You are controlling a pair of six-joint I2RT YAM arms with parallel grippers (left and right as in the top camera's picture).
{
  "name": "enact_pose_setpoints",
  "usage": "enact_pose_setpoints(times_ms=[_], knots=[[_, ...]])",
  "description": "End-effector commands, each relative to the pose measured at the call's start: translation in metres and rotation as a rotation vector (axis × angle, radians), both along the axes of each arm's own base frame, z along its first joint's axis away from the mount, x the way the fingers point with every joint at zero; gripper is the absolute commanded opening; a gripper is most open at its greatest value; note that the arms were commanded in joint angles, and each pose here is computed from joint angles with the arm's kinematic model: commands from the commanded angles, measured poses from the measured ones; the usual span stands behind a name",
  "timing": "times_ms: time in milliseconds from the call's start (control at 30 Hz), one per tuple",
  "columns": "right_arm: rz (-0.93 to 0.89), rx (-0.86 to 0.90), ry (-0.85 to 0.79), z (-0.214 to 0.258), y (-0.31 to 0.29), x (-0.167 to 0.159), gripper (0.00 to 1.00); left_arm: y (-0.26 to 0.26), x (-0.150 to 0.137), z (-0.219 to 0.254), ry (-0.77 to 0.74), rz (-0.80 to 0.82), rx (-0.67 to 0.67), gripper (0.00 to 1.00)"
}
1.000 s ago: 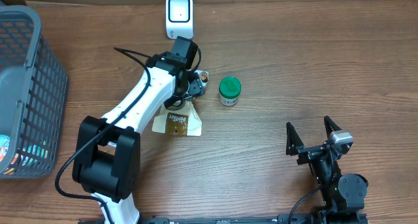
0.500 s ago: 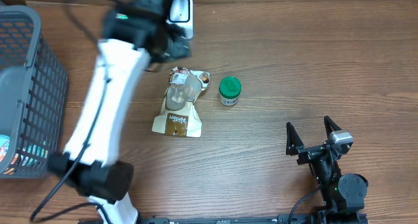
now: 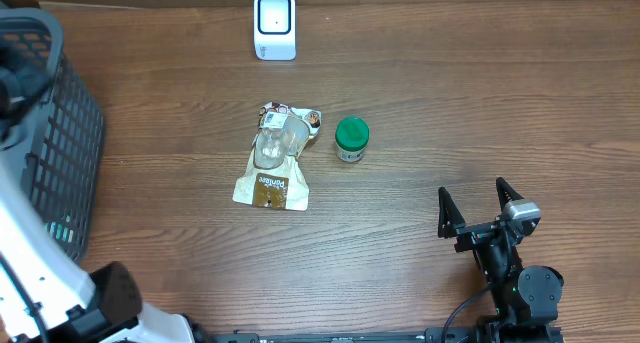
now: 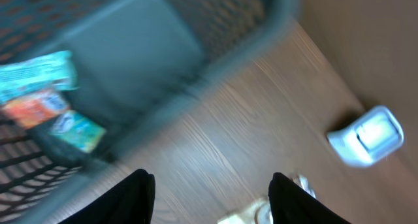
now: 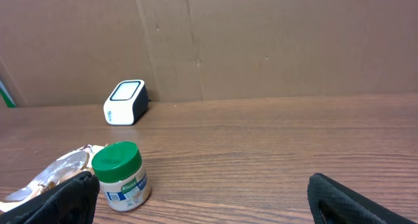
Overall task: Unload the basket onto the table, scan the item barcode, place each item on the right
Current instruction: 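Reach into the basket and grasp the small tissue pack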
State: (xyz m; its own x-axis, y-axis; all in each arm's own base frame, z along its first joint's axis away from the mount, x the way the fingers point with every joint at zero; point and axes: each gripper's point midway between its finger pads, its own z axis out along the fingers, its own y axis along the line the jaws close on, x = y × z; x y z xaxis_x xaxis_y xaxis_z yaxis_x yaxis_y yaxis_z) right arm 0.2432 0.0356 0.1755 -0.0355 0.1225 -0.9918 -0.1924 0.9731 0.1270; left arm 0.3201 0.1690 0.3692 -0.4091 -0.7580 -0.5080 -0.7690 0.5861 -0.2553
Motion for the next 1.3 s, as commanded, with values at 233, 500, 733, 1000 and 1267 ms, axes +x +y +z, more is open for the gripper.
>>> enact_pose_setpoints(times_ms=[233, 500, 733, 1000, 1267], knots=[[-0.002, -0.001, -0.002, -0.002, 0.0, 0.0, 1.0, 0.084, -0.031, -0.047, 0.086, 0.211, -0.137, 0.66], [-0.002, -0.001, -0.002, -0.002, 0.0, 0.0, 1.0, 0.105, -0.036, -0.111, 0.267, 0.264, -0.253, 0.63], [-0.002, -0.001, -0.002, -0.002, 0.0, 0.0, 1.0, 0.11, -0.054, -0.173, 0.415, 0.31, -0.317, 0.63], [-0.002, -0.001, -0.002, -0.002, 0.0, 0.0, 1.0, 0.12, -0.088, -0.247, 0.546, 0.386, -0.355, 0.61], [-0.002, -0.001, -0.002, -0.002, 0.0, 0.0, 1.0, 0.121, -0.098, -0.294, 0.561, 0.357, -0.358, 0.59]])
